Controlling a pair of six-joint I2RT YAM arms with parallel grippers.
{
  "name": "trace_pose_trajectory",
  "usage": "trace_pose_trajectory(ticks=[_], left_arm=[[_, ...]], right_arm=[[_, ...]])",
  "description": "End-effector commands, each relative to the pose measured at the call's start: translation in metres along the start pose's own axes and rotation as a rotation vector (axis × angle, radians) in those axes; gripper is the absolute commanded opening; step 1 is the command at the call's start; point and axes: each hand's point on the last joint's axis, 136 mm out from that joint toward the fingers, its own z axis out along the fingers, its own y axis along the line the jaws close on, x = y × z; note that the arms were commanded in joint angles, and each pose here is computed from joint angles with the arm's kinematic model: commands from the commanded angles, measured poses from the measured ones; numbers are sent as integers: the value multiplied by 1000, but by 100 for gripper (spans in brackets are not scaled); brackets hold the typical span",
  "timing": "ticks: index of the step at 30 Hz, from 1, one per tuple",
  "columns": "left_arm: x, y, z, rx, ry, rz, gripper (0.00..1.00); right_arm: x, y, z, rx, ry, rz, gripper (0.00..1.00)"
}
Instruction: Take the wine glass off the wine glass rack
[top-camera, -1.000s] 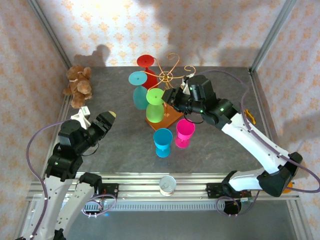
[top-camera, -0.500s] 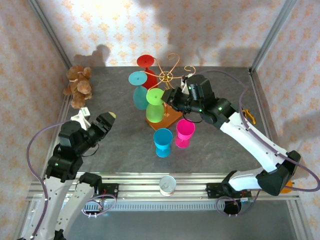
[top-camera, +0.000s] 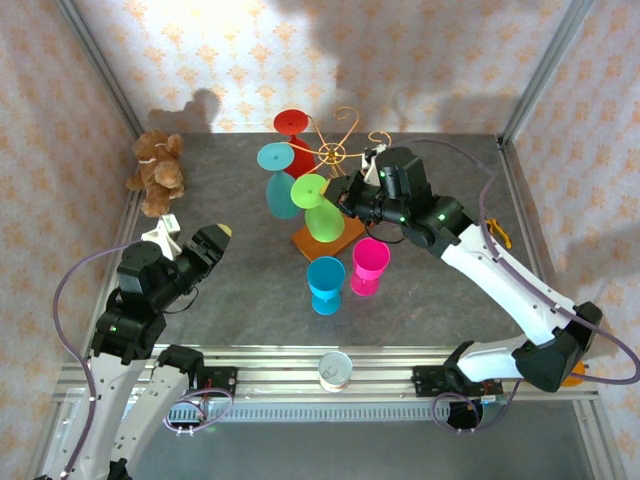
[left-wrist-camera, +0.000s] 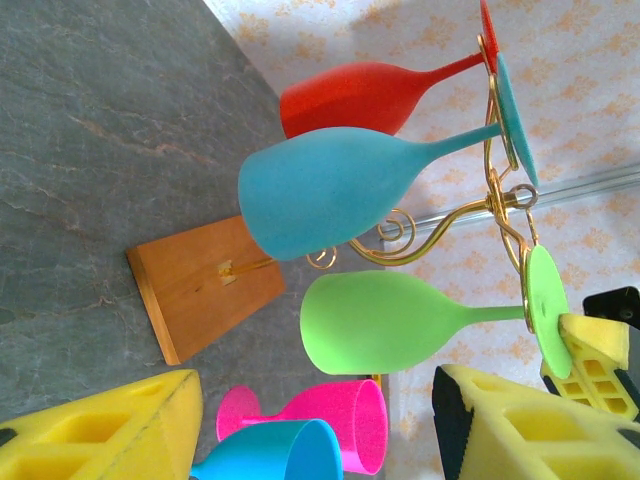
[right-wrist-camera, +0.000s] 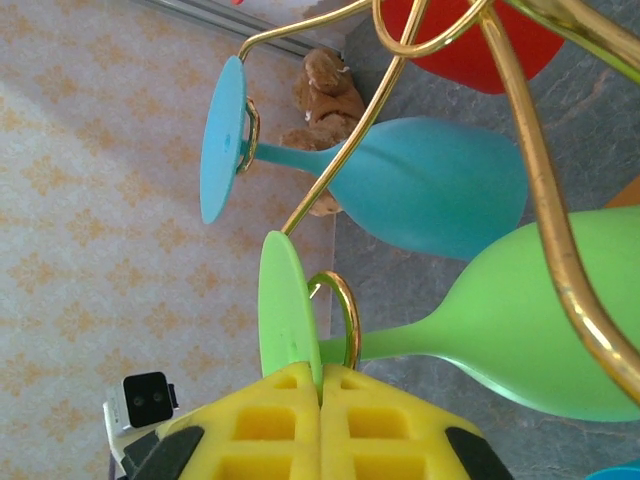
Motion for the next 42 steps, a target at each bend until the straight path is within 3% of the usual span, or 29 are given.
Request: trace_pose_trajectory(ticks=[1, 6, 23, 42], left_arm=[[-5, -1, -4, 7, -35, 5, 62], [-5, -2, -4, 11, -33, 4, 62], [-4, -2, -5, 17, -34, -2, 62], [-3, -1, -5, 17, -31, -4, 62]], right_arm=[[-1, -1, -6, -10, -7, 26, 0], [0, 11, -3, -77, 19, 105, 0], [-8, 34, -8, -147, 2, 123, 0], [-19, 38, 4, -120, -15, 115, 0]])
